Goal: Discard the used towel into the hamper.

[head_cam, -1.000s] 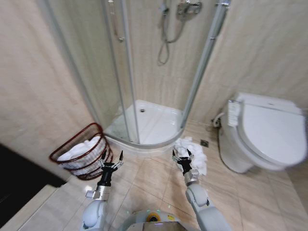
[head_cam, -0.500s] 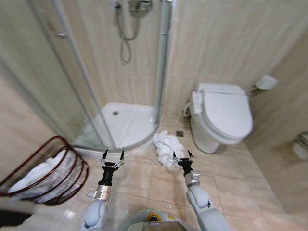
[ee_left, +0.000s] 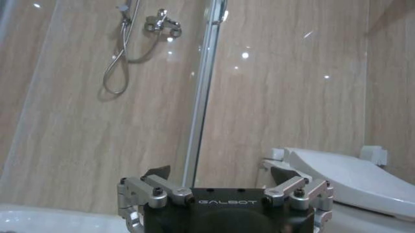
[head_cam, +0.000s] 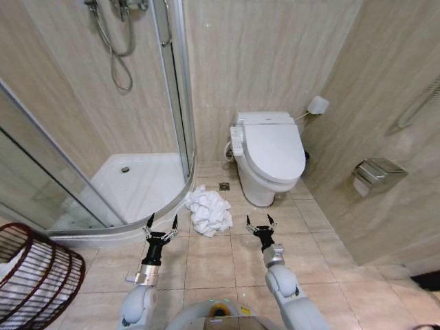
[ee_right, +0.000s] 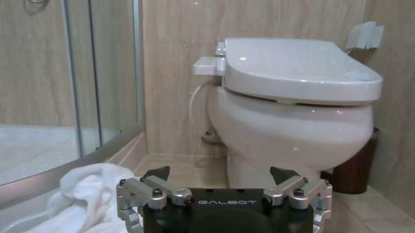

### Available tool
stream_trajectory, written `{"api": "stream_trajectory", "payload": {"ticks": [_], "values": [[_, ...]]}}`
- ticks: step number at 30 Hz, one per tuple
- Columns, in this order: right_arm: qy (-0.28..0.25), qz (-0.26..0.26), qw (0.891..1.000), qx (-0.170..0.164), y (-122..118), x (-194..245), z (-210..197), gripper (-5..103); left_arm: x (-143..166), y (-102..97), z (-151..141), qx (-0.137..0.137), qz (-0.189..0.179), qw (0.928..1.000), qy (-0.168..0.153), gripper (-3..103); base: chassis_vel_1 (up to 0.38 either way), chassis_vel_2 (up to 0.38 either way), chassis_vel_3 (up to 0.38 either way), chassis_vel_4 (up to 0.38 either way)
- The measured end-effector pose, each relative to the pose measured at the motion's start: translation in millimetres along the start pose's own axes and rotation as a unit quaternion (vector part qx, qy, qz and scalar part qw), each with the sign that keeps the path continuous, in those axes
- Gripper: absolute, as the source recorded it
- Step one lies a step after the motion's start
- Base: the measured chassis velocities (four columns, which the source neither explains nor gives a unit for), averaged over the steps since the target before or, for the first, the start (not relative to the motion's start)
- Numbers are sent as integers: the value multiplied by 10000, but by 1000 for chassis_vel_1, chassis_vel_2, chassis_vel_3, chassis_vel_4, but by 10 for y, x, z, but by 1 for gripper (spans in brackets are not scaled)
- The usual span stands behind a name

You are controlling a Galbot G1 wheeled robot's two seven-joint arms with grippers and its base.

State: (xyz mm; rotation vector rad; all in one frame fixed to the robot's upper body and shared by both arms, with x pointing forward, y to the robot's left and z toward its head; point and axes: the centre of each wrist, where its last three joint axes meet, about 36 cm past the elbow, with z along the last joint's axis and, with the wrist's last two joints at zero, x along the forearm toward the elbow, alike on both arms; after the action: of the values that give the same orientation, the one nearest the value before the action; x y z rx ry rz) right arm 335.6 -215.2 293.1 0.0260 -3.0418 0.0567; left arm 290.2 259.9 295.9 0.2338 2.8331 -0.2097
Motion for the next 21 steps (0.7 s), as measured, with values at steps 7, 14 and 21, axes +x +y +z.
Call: {"api": "stream_trajectory", "payload": {"ticks": [7, 14, 21], "values": [[6, -2, 10000, 1, 39, -10, 14, 100, 2, 20, -3, 26, -35, 10000, 29, 100, 17, 13, -19, -5], [5, -5, 10000, 26, 47, -17, 6, 100, 22, 42, 29, 24, -55, 10000, 69, 100, 9, 21, 27, 22], [-4, 37, 10000, 46, 65, -3, -8, 100, 40, 53, 40, 1, -50, 10000, 64, 100, 65, 70, 58, 73]]}}
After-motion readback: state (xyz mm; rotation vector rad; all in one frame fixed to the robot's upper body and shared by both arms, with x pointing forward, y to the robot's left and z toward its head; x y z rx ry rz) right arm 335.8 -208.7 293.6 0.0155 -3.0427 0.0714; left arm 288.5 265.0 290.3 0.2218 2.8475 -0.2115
